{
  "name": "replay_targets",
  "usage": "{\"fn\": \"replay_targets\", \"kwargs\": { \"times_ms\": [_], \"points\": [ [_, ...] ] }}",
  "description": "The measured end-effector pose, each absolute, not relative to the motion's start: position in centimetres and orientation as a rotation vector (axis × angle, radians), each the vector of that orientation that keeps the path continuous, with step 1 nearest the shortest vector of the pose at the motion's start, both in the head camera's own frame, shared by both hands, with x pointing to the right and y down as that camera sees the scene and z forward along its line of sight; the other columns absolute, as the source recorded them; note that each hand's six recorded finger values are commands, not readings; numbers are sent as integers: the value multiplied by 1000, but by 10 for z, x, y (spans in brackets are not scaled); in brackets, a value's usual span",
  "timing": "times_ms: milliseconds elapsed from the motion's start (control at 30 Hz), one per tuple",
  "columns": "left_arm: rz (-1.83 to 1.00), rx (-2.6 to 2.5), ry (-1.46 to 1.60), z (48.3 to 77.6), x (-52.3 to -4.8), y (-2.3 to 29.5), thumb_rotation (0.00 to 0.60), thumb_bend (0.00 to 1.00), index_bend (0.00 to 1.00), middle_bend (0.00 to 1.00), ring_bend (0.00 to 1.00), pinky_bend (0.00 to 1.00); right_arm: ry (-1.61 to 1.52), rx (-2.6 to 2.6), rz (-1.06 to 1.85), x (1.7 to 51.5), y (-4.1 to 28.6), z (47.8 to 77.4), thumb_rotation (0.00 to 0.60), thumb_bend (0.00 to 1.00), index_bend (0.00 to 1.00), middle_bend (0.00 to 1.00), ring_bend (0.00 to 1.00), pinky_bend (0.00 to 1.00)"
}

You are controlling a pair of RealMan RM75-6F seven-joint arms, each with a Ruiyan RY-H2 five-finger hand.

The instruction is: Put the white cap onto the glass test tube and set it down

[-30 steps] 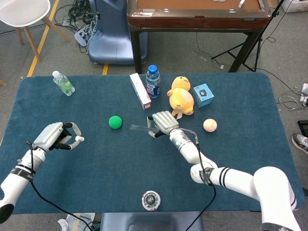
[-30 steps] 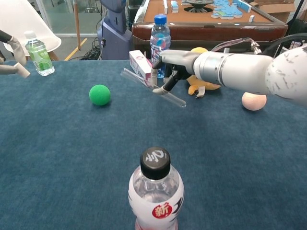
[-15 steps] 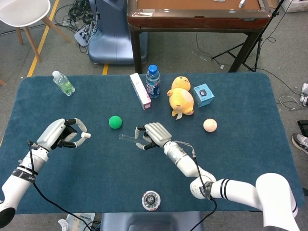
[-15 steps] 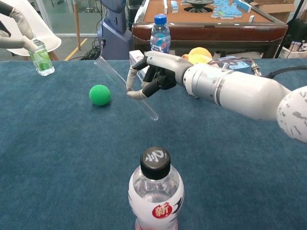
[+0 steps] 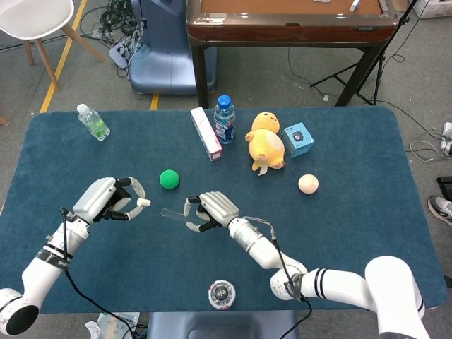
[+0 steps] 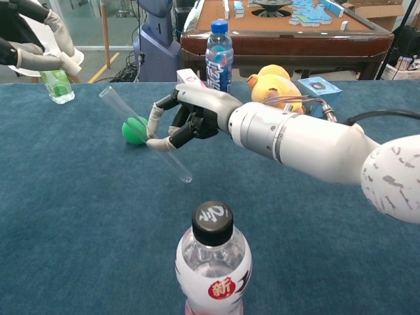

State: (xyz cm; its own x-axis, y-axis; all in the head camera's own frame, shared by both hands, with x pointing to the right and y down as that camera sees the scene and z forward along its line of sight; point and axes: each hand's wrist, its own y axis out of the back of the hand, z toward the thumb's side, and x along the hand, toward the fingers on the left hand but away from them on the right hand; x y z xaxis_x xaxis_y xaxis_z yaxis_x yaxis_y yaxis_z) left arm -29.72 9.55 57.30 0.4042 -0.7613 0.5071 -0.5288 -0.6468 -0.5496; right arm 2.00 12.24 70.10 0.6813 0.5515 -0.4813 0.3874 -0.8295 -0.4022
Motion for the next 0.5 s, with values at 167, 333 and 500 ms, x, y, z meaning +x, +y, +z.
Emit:
{"fn": "replay_targets", "kwargs": {
  "times_ms": [167,333,500],
  "points": [
    [-1080,-2370,1084,574,-289,99,600,293,526,1000,1000,984,-757,-2632,884,18,122,702,600,511,754,1000,1000,992],
    [-1075,-2350,1041,574,-283,102,600,293,526,1000,1000,984,-755,-2639,887,15,121,703,600,511,754,1000,1000,992],
    [-1072,-2330,1003,575,-279,104,600,293,526,1000,1000,984,-746,-2648,888,13,123,703,600,512,754,1000,1000,992]
  ]
}}
